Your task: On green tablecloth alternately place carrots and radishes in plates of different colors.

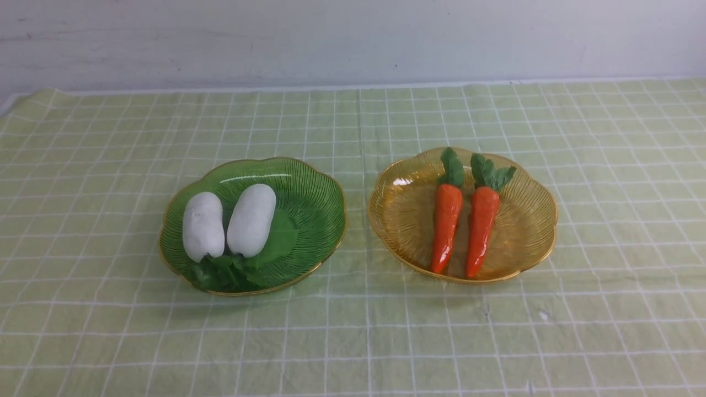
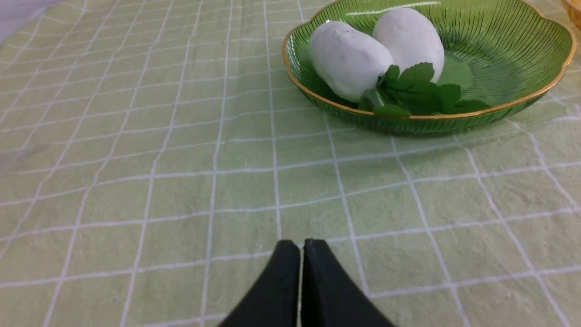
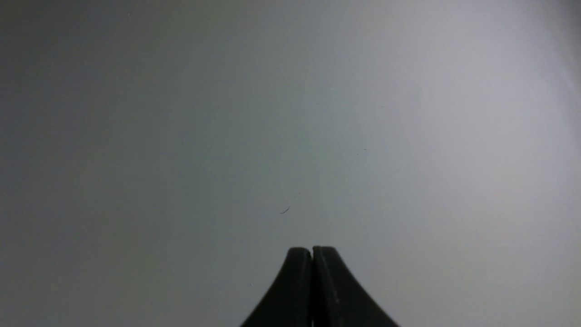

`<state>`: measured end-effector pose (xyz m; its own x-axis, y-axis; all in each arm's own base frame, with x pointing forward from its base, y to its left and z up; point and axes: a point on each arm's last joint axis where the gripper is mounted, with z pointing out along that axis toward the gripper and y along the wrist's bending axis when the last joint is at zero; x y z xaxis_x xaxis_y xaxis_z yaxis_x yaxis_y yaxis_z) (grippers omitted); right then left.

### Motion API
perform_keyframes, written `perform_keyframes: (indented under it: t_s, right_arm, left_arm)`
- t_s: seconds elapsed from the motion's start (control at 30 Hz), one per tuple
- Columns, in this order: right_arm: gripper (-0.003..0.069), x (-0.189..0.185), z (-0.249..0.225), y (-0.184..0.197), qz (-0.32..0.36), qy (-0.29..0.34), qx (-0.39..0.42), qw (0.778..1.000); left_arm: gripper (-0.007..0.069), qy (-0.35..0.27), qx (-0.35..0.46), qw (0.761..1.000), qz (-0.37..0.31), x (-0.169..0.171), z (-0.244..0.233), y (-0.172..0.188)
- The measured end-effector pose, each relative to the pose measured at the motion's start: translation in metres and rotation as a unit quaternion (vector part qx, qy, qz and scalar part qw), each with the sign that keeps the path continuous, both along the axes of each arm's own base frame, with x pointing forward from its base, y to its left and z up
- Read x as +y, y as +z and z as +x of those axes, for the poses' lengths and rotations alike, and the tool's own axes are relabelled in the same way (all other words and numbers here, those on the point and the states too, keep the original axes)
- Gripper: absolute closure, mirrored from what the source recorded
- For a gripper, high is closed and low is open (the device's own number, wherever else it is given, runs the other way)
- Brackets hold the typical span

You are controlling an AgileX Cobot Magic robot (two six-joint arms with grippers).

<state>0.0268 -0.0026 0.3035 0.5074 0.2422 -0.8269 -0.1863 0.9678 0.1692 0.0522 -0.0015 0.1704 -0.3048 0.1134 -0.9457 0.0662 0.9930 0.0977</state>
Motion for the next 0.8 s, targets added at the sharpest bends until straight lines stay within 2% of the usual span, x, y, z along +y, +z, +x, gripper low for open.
perform_keyframes:
  t_s: [0.6,0.73,0.77,0.8]
  right_arm:
    - [0.0673,0.000,0.000,0.000,-0.009,-0.005,-0.001,1.000]
    - [0.0673,0.003,0.003,-0.007,-0.087,-0.033,0.028,0.995]
    - [0.0673,0.005,0.009,-0.021,-0.159,-0.067,0.075,0.982]
    - [0.0673,0.005,0.010,-0.024,-0.166,-0.069,0.084,0.980]
  left_arm:
    - [0.0633,0.000,0.000,1.000,0.002,0.000,0.000,0.000]
    - [0.0633,0.000,0.000,1.000,0.002,0.000,0.000,0.000]
    - [0.0633,0.000,0.000,1.000,0.002,0.000,0.000,0.000]
    - [0.0633,0.000,0.000,1.000,0.002,0.000,0.000,0.000]
